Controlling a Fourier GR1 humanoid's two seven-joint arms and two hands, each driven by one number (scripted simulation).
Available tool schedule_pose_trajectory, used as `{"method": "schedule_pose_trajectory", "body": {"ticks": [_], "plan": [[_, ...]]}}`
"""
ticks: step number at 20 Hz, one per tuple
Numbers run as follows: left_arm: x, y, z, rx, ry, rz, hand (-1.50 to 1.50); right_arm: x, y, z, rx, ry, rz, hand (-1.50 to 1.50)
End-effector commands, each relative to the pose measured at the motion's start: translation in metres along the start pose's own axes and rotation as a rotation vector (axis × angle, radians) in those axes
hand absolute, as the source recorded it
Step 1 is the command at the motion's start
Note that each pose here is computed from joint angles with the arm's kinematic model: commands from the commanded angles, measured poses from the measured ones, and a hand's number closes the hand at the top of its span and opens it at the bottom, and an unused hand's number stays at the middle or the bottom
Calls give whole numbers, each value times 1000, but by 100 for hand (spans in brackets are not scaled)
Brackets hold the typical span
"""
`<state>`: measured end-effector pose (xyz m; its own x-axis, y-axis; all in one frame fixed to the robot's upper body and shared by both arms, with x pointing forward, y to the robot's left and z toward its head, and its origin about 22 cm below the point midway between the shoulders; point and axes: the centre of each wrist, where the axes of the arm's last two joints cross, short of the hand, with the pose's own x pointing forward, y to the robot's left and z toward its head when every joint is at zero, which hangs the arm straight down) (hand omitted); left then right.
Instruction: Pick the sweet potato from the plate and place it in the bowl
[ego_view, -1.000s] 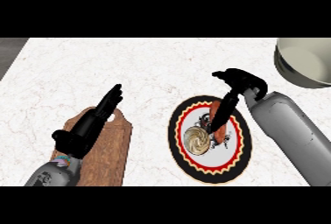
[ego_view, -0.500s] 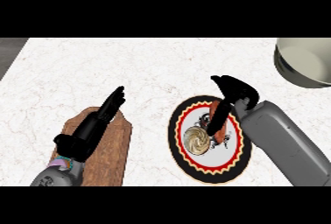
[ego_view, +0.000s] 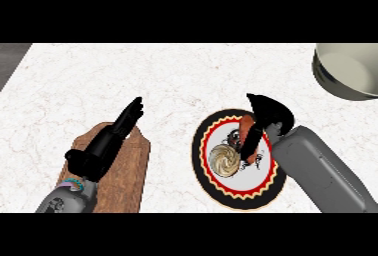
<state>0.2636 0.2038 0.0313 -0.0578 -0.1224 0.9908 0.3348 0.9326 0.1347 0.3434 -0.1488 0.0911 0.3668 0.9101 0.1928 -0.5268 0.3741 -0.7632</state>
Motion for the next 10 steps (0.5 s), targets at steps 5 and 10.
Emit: {"method": "schedule_pose_trajectory", "body": {"ticks": [5,10], "plan": [[9,6,-11,3,-10,5,0,-10,1,-9,36,122,8,-150],[8,-2,-1,-6,-3,-11,0,-19,34,-19,44,110,-9,-150]]}}
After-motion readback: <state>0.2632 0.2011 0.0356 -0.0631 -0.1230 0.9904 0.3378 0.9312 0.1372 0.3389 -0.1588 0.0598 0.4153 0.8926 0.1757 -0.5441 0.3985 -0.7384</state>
